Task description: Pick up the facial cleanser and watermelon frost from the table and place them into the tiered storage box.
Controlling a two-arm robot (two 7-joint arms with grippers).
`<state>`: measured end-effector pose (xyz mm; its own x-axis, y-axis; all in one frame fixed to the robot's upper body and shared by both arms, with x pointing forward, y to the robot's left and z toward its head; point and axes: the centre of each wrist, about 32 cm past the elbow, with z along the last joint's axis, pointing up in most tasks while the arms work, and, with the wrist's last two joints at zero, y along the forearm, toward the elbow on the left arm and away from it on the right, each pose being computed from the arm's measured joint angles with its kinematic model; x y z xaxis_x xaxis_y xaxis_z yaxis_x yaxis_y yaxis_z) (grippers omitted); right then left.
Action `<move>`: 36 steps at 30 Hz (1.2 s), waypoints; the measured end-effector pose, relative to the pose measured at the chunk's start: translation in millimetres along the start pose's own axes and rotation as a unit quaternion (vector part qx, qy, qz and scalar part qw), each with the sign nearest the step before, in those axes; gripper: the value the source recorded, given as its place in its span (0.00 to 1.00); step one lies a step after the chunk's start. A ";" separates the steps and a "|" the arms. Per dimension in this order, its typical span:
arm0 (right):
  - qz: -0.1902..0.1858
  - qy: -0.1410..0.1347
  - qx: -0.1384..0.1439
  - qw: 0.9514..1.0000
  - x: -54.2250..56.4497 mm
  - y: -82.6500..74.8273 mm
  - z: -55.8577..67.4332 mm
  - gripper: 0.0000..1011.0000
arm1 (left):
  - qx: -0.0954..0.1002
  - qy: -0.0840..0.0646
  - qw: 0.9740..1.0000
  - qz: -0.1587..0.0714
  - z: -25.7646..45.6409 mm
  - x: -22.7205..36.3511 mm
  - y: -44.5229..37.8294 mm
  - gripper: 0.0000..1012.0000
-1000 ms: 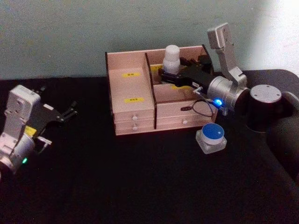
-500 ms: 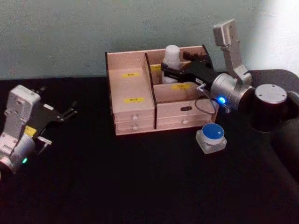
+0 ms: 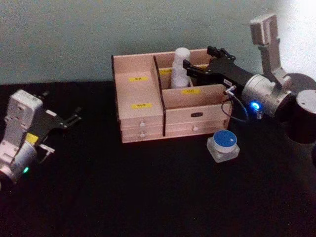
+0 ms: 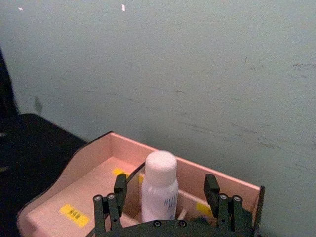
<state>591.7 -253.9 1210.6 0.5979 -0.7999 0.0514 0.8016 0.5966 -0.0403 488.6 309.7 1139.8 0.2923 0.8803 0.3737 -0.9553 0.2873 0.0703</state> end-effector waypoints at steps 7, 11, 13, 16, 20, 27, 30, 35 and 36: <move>0.013 -0.012 -0.013 1.000 0.7 -47.7 -1.3 0.99 | 0.000 0.000 1.000 0.000 0.0 0.0 0.0 0.99; 0.017 -0.017 -0.027 0.999 1.1 -73.9 -3.5 0.99 | 0.000 0.000 1.000 0.000 0.0 0.0 0.0 0.99; 0.018 -0.018 -0.034 0.999 1.3 -84.1 -4.0 0.99 | 0.000 0.000 1.000 0.000 0.0 0.0 0.0 0.99; 0.021 -0.017 -0.049 0.998 1.0 -101.2 -5.1 0.99 | 0.000 0.000 1.000 0.000 0.0 0.0 0.0 0.99; 0.027 -0.009 -0.080 0.996 -1.6 -121.7 -8.9 0.99 | 0.000 0.000 1.000 0.000 0.0 0.0 0.0 0.99; 0.030 0.010 -0.129 0.991 -3.6 -136.6 -17.9 0.99 | 0.000 0.000 1.000 0.000 0.0 0.0 0.0 0.99; 0.031 0.015 -0.145 0.989 -4.5 -138.6 -21.5 0.99 | 0.000 0.000 1.000 0.000 0.0 0.0 0.0 0.99; 0.036 0.021 -0.169 0.985 -5.3 -137.8 -28.9 0.99 | 0.000 0.000 1.000 0.000 0.0 0.0 0.0 0.99; 0.038 0.022 -0.175 0.984 -5.1 -136.7 -30.7 0.99 | 0.000 0.000 1.000 0.000 0.0 0.0 0.0 0.99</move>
<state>479.1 -333.4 1185.2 0.6496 -0.7602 -0.0087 0.6999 0.6025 -0.3835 488.6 309.7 1139.8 0.2923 0.8803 0.3737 -0.9553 0.2873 0.0703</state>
